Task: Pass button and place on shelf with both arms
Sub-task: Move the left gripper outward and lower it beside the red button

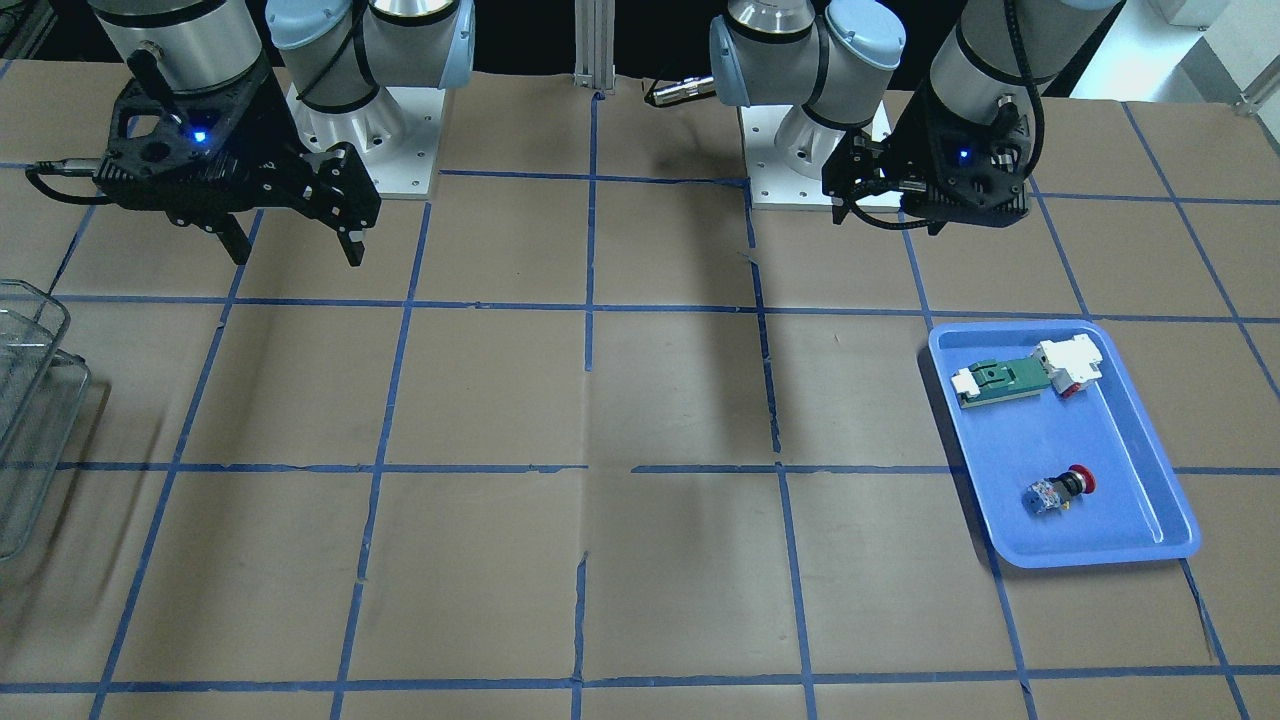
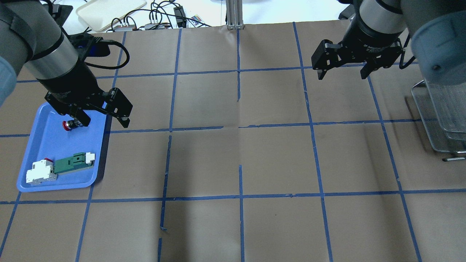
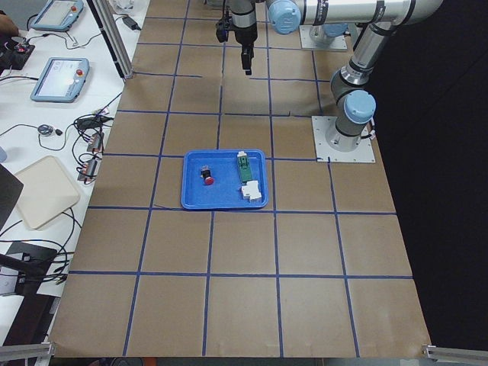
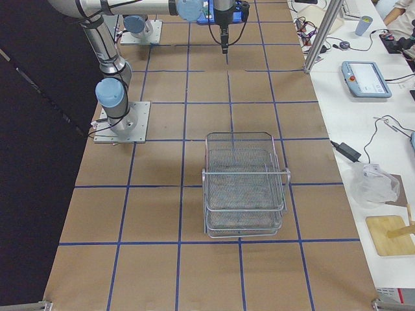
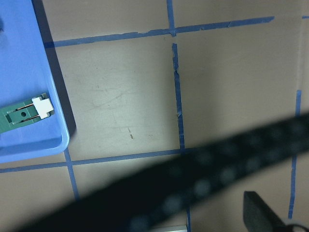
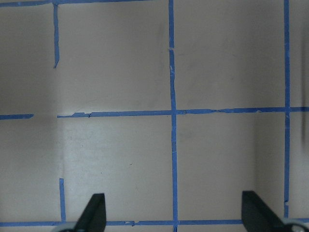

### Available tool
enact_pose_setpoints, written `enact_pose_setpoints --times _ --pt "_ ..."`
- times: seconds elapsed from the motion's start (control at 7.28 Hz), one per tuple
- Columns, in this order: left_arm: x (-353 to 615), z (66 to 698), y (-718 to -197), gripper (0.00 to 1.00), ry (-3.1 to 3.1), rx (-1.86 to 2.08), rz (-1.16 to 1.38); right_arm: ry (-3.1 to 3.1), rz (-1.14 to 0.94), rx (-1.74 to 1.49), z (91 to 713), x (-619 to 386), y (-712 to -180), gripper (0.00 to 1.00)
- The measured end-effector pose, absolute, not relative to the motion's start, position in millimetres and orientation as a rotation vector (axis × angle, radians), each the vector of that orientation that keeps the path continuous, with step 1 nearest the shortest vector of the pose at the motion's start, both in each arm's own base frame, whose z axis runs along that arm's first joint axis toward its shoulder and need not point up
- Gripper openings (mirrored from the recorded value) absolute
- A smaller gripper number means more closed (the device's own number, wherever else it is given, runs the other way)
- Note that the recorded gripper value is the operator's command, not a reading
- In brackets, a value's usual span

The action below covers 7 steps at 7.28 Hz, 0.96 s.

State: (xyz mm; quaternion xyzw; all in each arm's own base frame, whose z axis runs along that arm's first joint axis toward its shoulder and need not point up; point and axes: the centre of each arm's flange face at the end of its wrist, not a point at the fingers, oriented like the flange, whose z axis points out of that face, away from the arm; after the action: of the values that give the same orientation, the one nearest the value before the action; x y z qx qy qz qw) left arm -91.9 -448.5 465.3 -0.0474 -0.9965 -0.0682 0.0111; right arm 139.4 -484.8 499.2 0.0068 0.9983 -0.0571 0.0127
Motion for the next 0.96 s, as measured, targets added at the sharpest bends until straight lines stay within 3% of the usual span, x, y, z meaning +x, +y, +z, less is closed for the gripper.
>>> enact_pose_setpoints --times 0.55,0.96 --pt "-77 466 -457 1.0 -3.112 -0.069 -0.19 3.115 -0.187 -0.079 500 138 -485 1.0" --pt "66 460 -479 1.0 -3.031 0.533 -0.058 3.114 -0.184 -0.125 501 139 -482 1.0"
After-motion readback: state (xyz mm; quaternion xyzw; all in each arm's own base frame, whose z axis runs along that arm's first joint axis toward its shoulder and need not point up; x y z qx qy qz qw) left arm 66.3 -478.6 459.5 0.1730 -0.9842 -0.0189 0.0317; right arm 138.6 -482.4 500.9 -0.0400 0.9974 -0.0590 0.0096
